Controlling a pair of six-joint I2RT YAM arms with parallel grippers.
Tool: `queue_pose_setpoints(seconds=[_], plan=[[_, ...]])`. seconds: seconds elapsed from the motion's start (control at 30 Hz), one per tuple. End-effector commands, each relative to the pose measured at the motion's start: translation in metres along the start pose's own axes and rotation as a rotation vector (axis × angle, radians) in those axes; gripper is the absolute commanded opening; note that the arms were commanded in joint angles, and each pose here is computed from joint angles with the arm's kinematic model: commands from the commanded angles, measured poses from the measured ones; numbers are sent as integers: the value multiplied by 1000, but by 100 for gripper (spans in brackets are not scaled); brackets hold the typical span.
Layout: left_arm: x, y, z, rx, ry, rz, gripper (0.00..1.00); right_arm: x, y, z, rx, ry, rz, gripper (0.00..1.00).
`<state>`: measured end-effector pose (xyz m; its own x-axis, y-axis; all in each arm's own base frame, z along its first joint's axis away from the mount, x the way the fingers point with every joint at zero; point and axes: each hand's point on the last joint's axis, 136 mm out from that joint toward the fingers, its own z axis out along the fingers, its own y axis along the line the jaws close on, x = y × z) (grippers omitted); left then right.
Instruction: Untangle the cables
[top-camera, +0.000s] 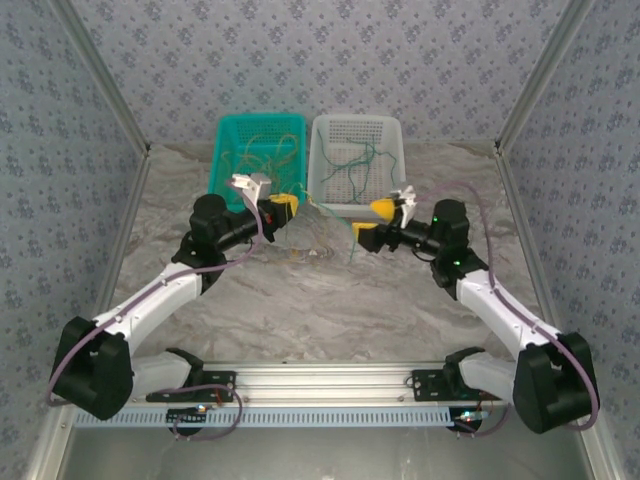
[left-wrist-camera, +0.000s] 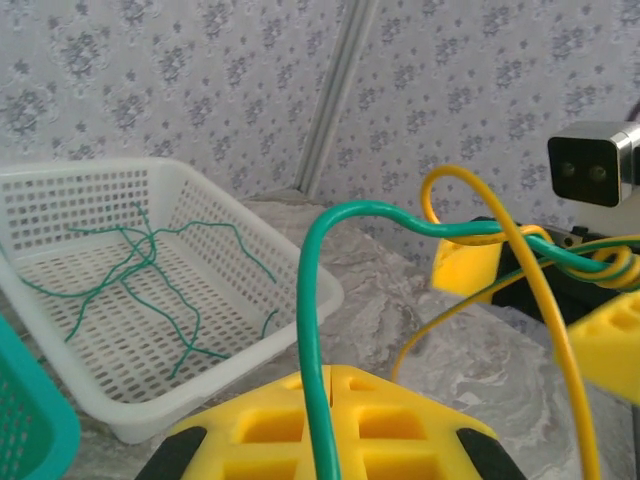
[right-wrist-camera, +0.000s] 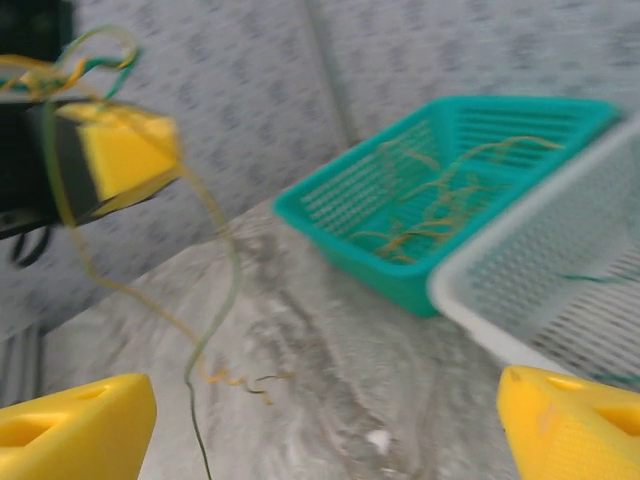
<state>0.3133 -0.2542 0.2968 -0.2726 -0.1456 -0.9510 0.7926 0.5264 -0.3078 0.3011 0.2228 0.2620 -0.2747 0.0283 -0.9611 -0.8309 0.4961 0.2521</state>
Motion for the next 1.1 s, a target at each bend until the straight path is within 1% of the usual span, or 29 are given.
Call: queue_pose_setpoints(seconds=[0.0,0.13,0.23,0.33,0.37,0.4,0.47,0.5,0.57,0.6,0.7,0.8,0.87,1.07], plan=[[-11,-19,-3,75,-33,42,0,-11,25,18,-149,-18,-129,92],[-7,-25,-2,110,-21,46,0,-12,29,50,-160,-5,-178,95],[-6,-25,-2,107,-20,52,0,-23,34,71,-194,-23,-196,95],[-4,-21,0,93,-17,48,0,-33,39,85,-229,-33,-204,86],[-2,-19,0,84,-16,45,0,-35,42,88,-246,-36,-205,76],[-1,-16,0,66,-16,41,0,-38,41,90,-246,-37,-196,62],[1,-5,-1,0,-19,40,0,-41,36,91,-214,-40,-176,24],[1,4,-3,-50,-23,40,0,-43,30,89,-181,-46,-161,13],[-1,21,-10,-149,-42,40,0,-47,24,80,-148,-67,-131,2],[-1,32,-14,-205,-50,35,0,-47,21,74,-130,-74,-116,0],[-3,68,-33,-377,-77,-14,0,-44,15,59,-84,-75,-87,0],[-4,95,-52,-502,-104,-55,0,-41,12,41,-32,-77,-79,0],[-2,108,-65,-590,-109,-62,0,-39,3,30,35,-77,-64,0],[-4,125,-90,-710,-133,-69,0,-36,-36,-4,233,-85,20,0]])
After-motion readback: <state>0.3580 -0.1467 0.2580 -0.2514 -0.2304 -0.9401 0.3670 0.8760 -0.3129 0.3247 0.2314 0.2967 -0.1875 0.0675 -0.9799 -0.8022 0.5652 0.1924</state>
